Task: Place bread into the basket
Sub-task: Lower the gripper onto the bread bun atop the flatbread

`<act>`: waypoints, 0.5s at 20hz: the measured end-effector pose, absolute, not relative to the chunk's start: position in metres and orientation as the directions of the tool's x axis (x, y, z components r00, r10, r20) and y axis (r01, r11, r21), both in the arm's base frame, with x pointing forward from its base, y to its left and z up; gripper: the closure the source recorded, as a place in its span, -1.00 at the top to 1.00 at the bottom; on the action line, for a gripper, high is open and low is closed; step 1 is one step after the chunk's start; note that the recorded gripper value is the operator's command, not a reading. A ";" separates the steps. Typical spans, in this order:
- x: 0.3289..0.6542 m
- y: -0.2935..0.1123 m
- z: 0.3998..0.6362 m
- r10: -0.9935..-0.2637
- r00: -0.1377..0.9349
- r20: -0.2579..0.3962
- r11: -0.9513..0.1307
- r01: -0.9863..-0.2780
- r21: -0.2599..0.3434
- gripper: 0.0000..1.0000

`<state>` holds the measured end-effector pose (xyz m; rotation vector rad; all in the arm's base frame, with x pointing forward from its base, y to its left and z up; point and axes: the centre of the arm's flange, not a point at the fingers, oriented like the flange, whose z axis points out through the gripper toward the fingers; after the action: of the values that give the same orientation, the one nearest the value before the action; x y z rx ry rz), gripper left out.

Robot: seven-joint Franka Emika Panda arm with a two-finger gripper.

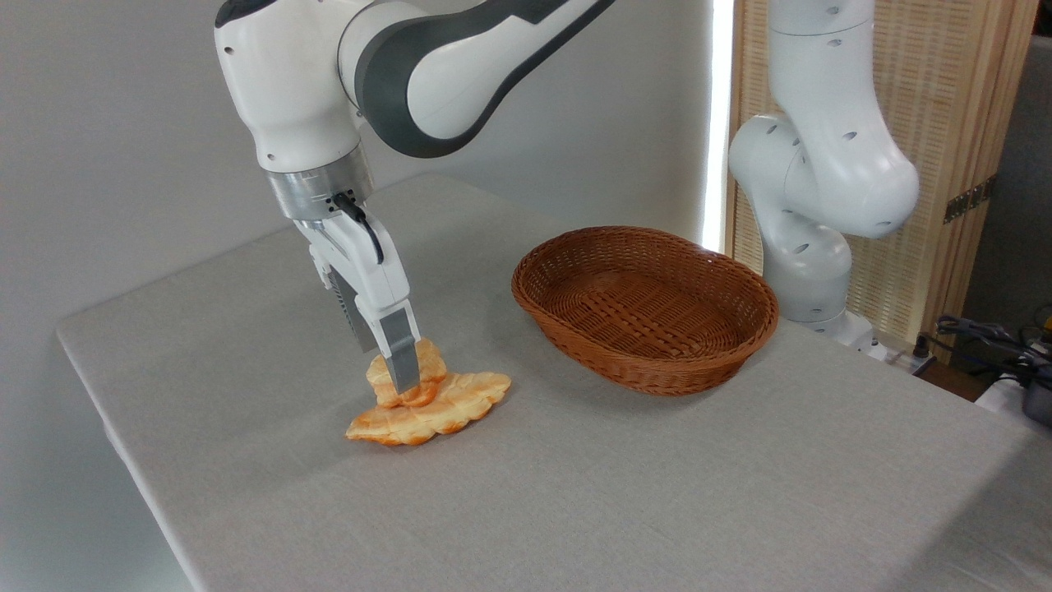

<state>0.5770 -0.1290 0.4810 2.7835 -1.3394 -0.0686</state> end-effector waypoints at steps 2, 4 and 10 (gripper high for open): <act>0.577 -0.129 0.479 -0.792 0.610 -0.033 -0.611 -0.790 0.056 1.00; 0.576 -0.131 0.477 -0.797 0.603 -0.040 -0.604 -0.794 0.060 1.00; 0.577 -0.136 0.465 -0.801 0.596 -0.055 -0.598 -0.798 0.074 0.89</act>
<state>0.5770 -0.1363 0.4653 2.7688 -1.3886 -0.1280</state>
